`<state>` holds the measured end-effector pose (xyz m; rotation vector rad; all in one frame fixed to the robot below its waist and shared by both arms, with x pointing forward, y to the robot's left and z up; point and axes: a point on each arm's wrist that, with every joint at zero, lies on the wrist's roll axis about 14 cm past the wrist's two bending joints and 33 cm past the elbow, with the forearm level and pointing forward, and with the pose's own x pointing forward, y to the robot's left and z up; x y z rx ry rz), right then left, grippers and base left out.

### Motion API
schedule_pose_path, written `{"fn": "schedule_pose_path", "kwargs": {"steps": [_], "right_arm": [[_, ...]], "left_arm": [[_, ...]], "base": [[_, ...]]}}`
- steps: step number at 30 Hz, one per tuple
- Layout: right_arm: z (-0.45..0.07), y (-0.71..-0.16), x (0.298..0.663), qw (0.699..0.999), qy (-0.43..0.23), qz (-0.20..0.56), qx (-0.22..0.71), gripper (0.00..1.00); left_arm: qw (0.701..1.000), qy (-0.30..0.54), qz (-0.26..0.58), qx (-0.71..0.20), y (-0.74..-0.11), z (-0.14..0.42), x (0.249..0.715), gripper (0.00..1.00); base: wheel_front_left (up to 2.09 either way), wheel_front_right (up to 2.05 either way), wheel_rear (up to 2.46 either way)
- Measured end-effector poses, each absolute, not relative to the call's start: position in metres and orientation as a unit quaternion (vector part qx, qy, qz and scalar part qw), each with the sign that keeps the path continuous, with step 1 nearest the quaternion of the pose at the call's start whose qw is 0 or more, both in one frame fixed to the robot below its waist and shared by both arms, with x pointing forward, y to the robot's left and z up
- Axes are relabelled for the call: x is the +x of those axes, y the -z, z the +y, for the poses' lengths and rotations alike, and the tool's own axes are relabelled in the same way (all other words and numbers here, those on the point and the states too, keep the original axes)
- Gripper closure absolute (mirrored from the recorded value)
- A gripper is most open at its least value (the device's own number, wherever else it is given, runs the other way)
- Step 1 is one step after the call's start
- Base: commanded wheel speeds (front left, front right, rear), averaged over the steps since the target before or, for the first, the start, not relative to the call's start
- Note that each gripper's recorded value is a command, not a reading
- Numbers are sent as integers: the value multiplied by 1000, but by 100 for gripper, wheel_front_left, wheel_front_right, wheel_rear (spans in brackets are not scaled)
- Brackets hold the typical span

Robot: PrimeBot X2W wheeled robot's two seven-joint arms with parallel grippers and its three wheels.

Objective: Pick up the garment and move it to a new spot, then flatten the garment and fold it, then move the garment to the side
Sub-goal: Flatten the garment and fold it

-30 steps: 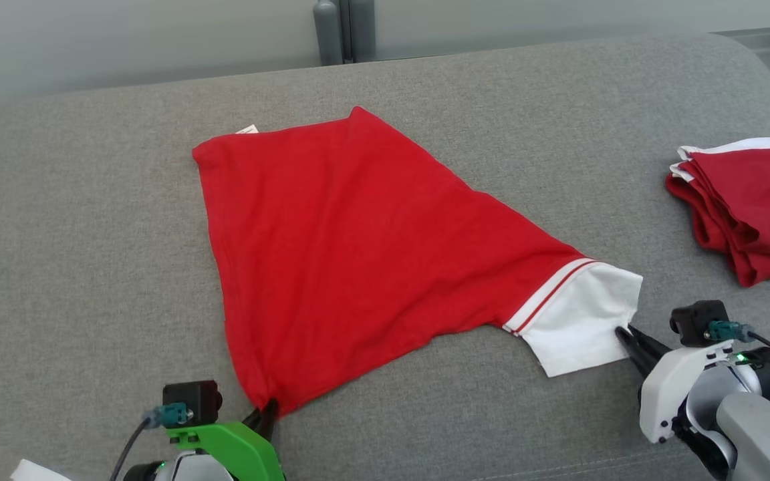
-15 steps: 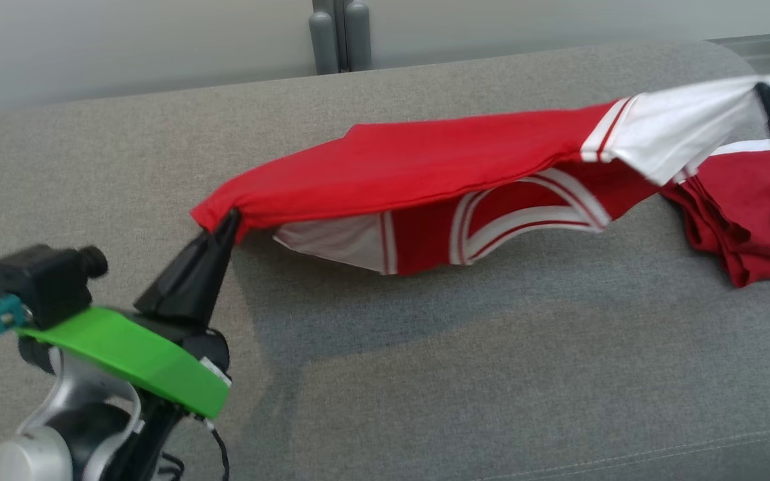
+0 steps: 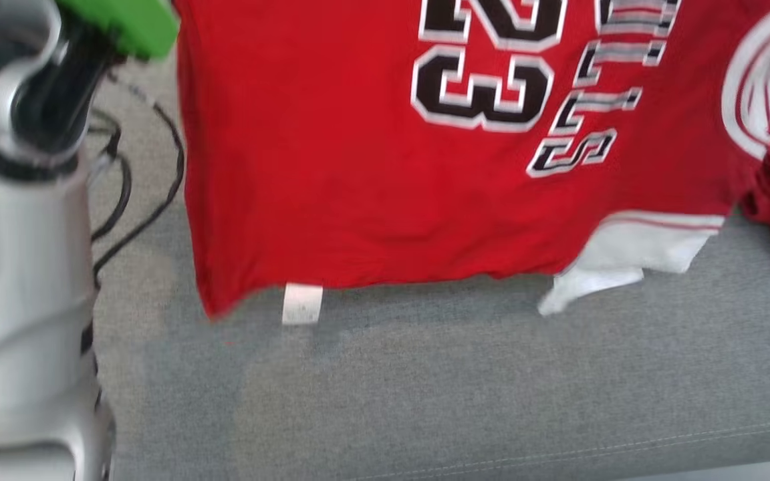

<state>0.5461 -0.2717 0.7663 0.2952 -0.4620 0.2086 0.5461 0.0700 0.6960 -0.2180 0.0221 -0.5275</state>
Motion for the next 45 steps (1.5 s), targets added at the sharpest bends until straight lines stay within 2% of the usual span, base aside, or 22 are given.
{"fn": "schedule_pose_path", "kwargs": {"steps": [3, 5, 11, 16, 19, 22, 25, 29, 34, 45], "right_arm": [[-264, -764, 587, 957, -82, -224, 165, 100], [-258, -775, 609, 953, -71, -237, 175, 100], [-231, -790, 658, 935, -52, -285, 202, 100], [-203, -793, 678, 922, -75, -323, 200, 100], [-187, -755, 690, 928, -96, -297, 202, 100], [-171, -676, 692, 946, -117, -221, 205, 100], [-174, -611, 671, 956, -124, -153, 216, 100], [-190, -537, 625, 965, -113, -68, 225, 100], [-207, -479, 564, 968, -89, 9, 235, 100], [-225, -467, 439, 969, -82, 72, 221, 100]], "left_arm": [[967, 227, 30, -108, -681, 70, 586, 100], [973, 204, 13, -103, -689, 73, 610, 100], [980, 150, -80, -100, -712, 84, 666, 100], [965, 162, -174, -107, -715, 77, 688, 100], [964, 171, -176, -105, -677, 74, 699, 100], [972, 168, -137, -90, -613, 80, 702, 100], [979, 168, -80, -83, -552, 84, 687, 100], [981, 172, -17, -92, -494, 88, 653, 100], [980, 178, 35, -79, -451, 102, 603, 100], [978, 158, 101, -90, -422, 127, 467, 100]], "base": [[0, 0, 0], [0, 0, 0], [0, 0, 0], [0, 0, 0], [0, 0, 0], [0, 0, 0], [0, 0, 0], [0, 0, 0], [0, 0, 0], [0, 0, 0]]}}
